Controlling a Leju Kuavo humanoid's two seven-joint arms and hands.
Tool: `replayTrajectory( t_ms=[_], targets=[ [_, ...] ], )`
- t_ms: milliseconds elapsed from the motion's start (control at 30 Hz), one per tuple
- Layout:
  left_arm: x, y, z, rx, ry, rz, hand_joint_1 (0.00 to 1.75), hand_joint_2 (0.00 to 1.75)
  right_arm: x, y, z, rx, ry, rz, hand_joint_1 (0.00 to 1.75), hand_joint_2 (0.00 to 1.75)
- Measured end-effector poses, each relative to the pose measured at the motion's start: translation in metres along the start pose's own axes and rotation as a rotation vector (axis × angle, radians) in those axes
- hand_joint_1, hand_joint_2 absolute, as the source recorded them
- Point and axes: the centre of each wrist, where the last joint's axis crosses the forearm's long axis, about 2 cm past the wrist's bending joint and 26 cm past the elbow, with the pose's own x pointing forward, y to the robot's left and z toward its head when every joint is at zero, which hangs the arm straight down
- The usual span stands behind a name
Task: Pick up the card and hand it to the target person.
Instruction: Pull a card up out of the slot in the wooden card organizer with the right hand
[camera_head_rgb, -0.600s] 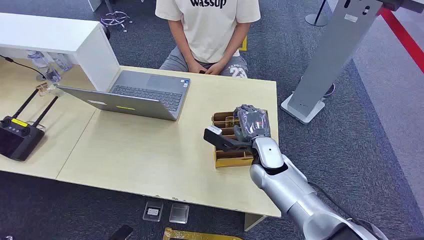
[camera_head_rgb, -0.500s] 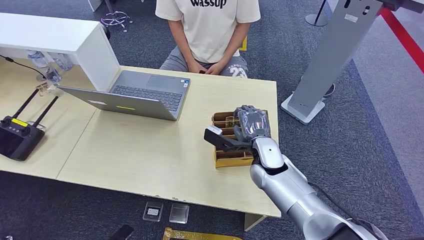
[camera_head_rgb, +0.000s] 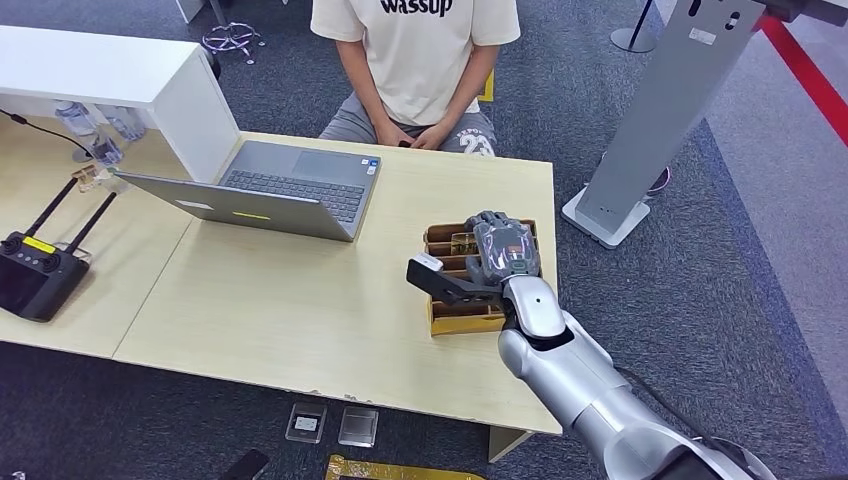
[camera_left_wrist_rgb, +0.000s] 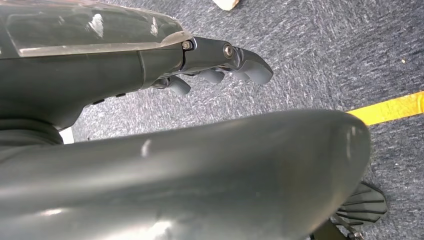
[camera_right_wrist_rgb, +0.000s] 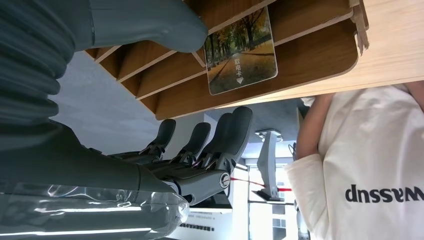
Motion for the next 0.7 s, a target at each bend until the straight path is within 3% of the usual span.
replayTrajectory(
  t_ms=[300,700],
  targets=[
    [-0.0034,0.0042,0.0000,0.010,0.007,0.012,0.00,0.00,0.0050,0.0025,-0.0020,0.023,-0.012,-0.006,0.63,1.75],
    [-0.0028,0.0032,0.0000,0.005,0.007,0.014,0.00,0.00,0.0004,0.0004,-0.0050,0.017,0.007,-0.019,0.63,1.75]
  ],
)
